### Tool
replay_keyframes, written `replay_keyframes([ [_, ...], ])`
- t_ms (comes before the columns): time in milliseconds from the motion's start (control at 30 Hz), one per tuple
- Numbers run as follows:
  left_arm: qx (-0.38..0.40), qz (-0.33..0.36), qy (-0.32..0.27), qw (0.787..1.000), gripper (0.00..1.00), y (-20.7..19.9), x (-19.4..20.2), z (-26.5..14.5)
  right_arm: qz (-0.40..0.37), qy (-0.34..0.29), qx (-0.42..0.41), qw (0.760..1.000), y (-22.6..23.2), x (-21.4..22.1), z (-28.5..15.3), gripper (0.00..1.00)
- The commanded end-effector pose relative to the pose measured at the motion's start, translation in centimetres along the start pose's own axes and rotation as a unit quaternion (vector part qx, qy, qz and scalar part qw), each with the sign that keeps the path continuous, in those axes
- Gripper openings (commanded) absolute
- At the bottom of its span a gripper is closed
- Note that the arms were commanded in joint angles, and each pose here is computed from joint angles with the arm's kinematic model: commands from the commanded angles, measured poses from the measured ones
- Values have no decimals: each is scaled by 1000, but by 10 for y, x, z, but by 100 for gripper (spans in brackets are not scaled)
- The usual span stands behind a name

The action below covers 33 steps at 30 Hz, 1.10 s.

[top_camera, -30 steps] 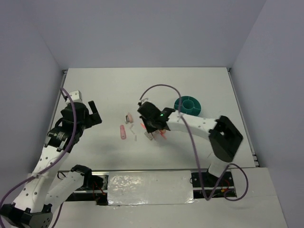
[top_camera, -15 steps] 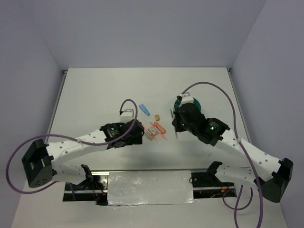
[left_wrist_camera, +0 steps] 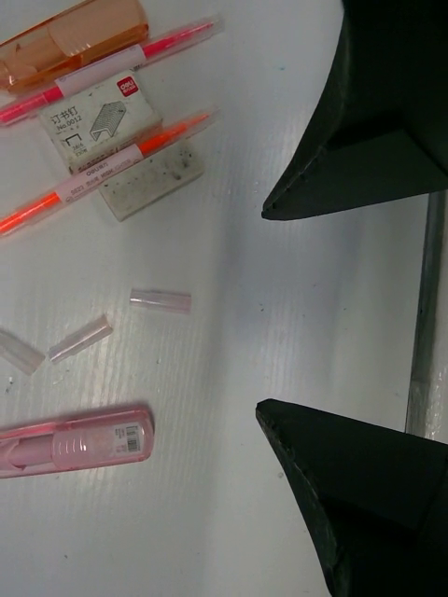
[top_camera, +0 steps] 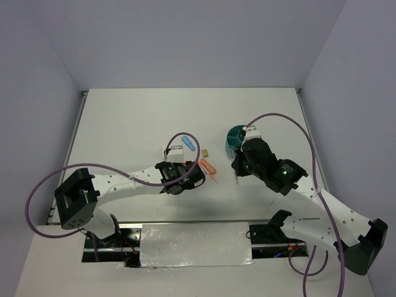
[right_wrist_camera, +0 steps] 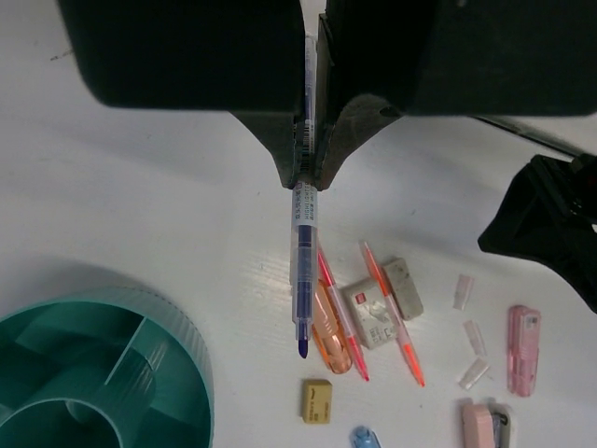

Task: Sort the stationery into containers
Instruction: Close the pen cap on the pen.

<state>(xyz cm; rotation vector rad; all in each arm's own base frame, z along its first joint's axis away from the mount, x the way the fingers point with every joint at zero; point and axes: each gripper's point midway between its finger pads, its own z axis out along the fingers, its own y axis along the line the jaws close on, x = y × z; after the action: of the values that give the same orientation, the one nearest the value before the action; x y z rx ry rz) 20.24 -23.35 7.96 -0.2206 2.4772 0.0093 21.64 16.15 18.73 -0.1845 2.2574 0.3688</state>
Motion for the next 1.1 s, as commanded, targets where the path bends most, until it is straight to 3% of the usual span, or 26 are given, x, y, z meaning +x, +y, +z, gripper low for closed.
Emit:
replay_keyframes([
  [0, -24, -4, -26, 999, 87, 6, -6, 9, -6, -6, -15, 1000, 6, -2, 6, 0],
  [100, -16, 21, -9, 1000, 76, 3, -9, 23, -4, -6, -26, 1000, 9, 1, 7, 0],
  [167, 0, 11, 1, 1000, 63, 3, -14, 36, -3, -6, -30, 1000, 9, 2, 7, 0],
  [533, 22, 44, 56, 997, 57, -5, 4, 67, -9, -1, -40, 999, 12, 7, 11, 0],
  [1067, -10, 50, 61, 997, 50, 9, 13, 83, -12, 5, -50, 999, 16, 11, 16, 0],
])
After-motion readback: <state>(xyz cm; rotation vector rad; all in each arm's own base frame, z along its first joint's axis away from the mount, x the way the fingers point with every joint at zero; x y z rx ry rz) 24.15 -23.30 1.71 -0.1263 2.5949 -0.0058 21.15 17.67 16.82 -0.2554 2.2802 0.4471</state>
